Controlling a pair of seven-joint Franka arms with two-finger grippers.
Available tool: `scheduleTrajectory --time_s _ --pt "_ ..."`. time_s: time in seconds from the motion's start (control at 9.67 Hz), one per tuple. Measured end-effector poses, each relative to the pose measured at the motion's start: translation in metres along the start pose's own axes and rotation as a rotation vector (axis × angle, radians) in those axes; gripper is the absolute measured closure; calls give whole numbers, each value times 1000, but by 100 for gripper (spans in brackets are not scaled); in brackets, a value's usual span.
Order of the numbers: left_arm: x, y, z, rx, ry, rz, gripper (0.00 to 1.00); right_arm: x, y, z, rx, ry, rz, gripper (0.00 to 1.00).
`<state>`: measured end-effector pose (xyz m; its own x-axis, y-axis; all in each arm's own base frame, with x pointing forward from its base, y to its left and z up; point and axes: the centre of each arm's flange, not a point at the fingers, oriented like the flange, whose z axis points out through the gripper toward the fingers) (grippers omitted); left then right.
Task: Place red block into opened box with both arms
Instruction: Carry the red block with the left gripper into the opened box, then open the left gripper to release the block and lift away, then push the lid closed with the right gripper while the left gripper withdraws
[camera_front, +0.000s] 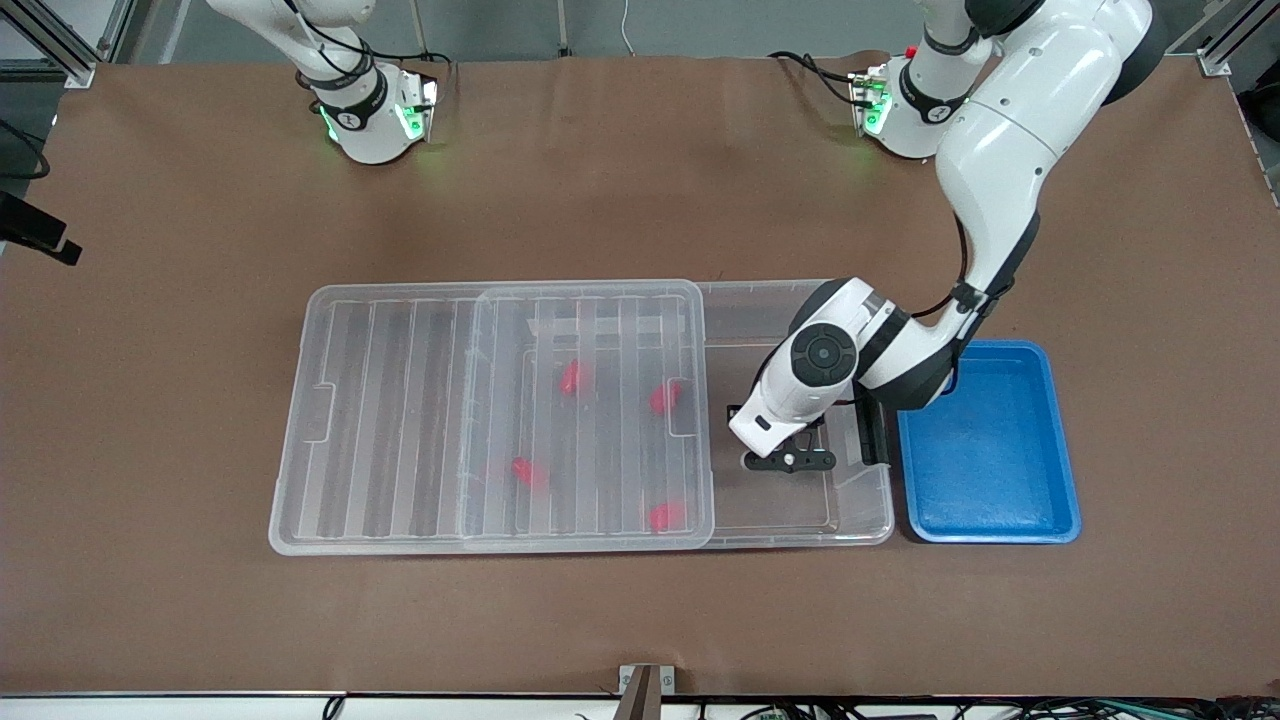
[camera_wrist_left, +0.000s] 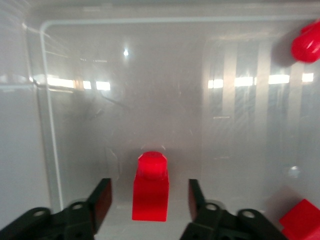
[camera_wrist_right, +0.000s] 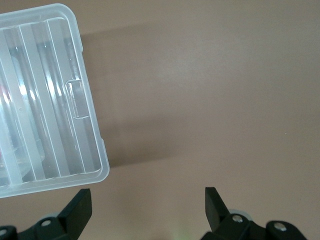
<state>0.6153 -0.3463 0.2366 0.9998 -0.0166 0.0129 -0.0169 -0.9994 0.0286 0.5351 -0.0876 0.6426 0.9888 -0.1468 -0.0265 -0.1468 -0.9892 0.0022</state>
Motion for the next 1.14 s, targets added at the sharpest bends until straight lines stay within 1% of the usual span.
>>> scheduleTrajectory --time_s 0.1,0.21,0.41,0.52,0.62,0.72,0.83,0.93,1.03,1.14 --pt "3 -1 -23 13 19 -2 9 0 0 0 0 0 -1 0" --pt "6 -4 -54 32 43 -6 0 0 0 0 0 0 -1 0" --pt "4 -16 -132 71 80 -9 0 2 -1 2 1 9 -4 0" --pt "3 -29 -172 66 91 2 0 11 -2 10 1 26 -23 0" --pt "6 -56 -210 46 101 5 0 29 -3 34 -1 29 -68 0" --pt "10 -92 -245 25 101 10 0 53 -4 72 -5 18 -138 1" --pt "8 -131 -279 7 88 18 0 78 -5 115 -8 -2 -212 14" --pt "0 -168 -312 -1 76 26 0 97 -8 157 -5 -28 -260 32" --pt "-12 -196 -343 3 75 28 0 111 -20 195 18 -50 -284 47" --pt "-25 -217 -369 12 81 36 0 119 -39 228 54 -77 -298 65"
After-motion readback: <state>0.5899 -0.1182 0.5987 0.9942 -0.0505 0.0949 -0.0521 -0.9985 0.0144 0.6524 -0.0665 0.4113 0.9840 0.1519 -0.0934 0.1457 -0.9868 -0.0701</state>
